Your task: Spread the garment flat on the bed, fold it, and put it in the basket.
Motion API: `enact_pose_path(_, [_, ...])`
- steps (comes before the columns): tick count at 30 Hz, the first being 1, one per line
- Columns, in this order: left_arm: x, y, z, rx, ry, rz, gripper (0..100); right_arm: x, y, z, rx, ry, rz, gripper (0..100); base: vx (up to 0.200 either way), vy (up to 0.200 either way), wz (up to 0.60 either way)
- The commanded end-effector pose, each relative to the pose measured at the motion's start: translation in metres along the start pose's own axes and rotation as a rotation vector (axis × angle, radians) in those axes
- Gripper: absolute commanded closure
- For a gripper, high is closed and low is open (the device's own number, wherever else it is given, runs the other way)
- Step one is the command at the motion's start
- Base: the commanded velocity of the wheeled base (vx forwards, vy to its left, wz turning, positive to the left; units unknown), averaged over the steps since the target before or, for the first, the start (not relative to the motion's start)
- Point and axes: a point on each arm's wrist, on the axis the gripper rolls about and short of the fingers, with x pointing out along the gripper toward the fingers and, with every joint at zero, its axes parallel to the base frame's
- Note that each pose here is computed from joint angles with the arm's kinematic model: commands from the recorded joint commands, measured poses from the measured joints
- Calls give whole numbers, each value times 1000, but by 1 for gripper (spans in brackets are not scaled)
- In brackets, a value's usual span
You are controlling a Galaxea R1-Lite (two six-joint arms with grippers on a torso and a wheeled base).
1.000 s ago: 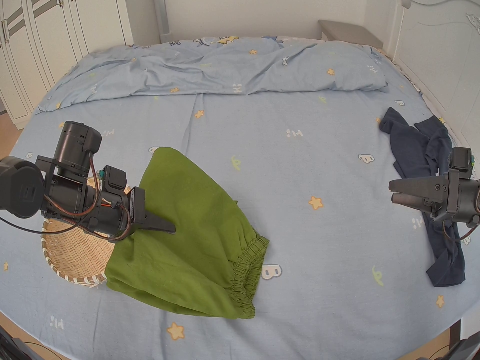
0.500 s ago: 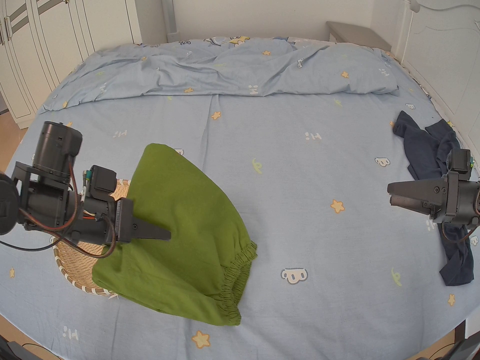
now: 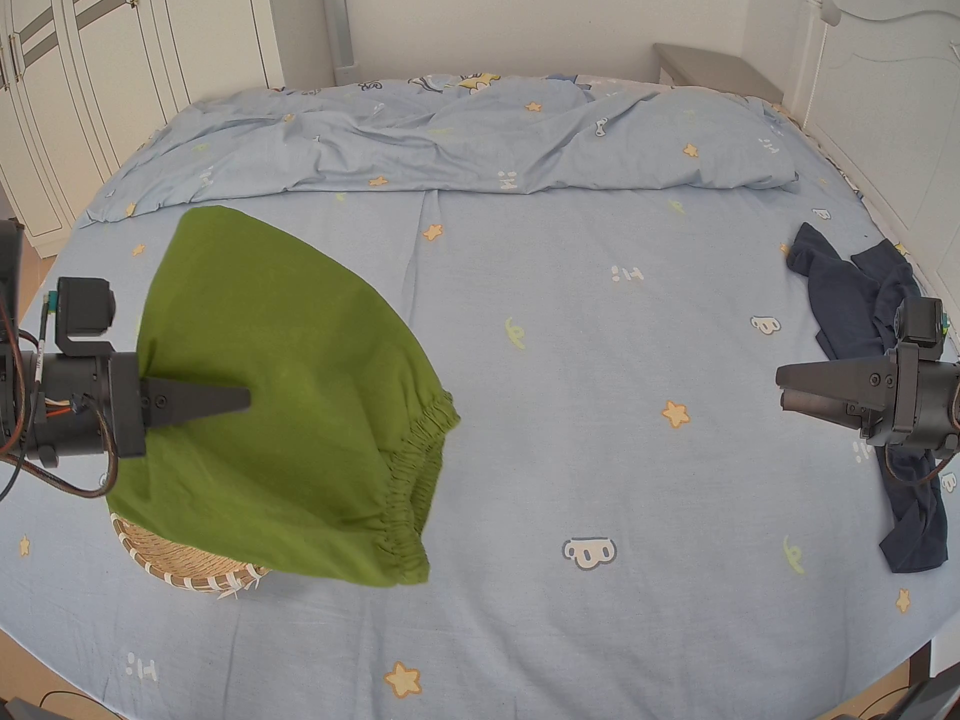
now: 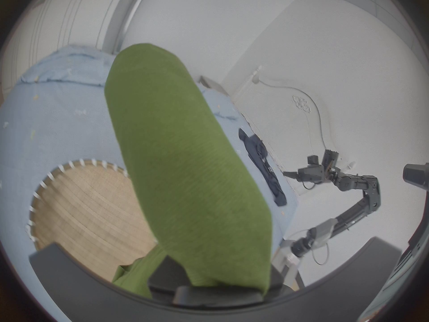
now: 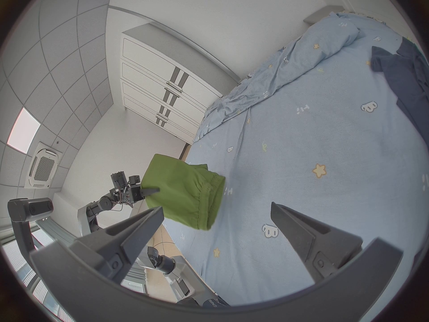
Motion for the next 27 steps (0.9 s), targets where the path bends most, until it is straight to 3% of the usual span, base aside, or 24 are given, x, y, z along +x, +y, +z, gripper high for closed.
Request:
enact_pose_path(1, [-24,29,10,44,-159,151,100,0,1,0,-3,-2,2,0,0,0,0])
enact_pose_path(9, [-10,83,13,-52,-142,250,100,0,0,0,-3,1,1,0,0,0,0])
enact_pose_path(17, [-1,112,-1,-151,-78,298,100,0,0,0,-3,2,3,0,0,0,0])
enact_pose_path(21, [11,139,-21,-250,1,339,100,1,1,-1,-4,4,6,0,0,0,0])
enact_pose_path(27, [31,177,-33,-363,87,370,100,1,3,-2,-7,9,14,0,0,0,0])
